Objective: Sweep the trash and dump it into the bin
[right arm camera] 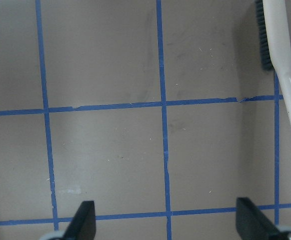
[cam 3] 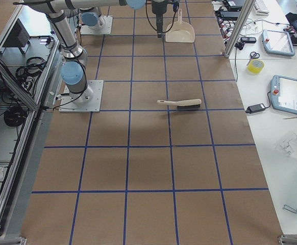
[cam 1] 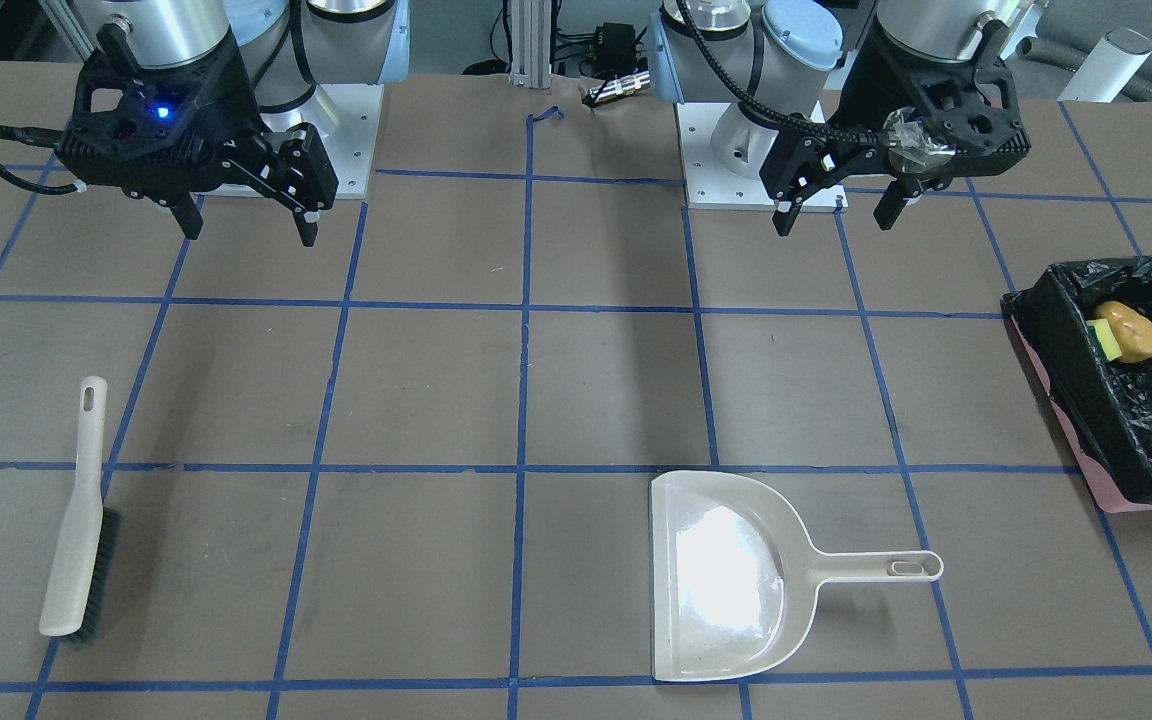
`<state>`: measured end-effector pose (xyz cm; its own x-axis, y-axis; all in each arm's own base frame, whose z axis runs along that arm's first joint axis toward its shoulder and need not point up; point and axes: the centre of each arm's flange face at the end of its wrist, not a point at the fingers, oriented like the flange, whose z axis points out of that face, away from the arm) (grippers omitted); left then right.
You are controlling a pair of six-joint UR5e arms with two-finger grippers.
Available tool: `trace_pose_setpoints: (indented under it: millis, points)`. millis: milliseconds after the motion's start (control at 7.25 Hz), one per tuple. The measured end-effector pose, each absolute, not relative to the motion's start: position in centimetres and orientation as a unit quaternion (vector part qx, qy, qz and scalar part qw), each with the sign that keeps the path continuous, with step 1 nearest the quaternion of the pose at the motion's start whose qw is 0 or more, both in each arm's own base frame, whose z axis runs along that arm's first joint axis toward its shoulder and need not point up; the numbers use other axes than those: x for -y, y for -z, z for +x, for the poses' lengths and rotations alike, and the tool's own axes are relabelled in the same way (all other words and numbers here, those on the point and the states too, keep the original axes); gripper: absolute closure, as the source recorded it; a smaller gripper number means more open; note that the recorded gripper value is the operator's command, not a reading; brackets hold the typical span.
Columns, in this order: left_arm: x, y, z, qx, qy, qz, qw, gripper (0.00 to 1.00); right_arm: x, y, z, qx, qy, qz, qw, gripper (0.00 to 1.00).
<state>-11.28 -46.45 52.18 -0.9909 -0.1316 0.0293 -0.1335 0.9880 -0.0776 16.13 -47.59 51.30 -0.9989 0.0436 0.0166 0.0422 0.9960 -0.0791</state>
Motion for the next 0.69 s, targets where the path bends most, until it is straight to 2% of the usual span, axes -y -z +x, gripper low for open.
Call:
trace_pose_setpoints:
  millis: [690]
  points:
    - [45.77, -51.18, -11.32, 0.996, -0.059, 0.065, 0.013, 0.0, 47.59, -51.25, 16.14, 0.999, -0.039, -0.021, 0.008, 0.0]
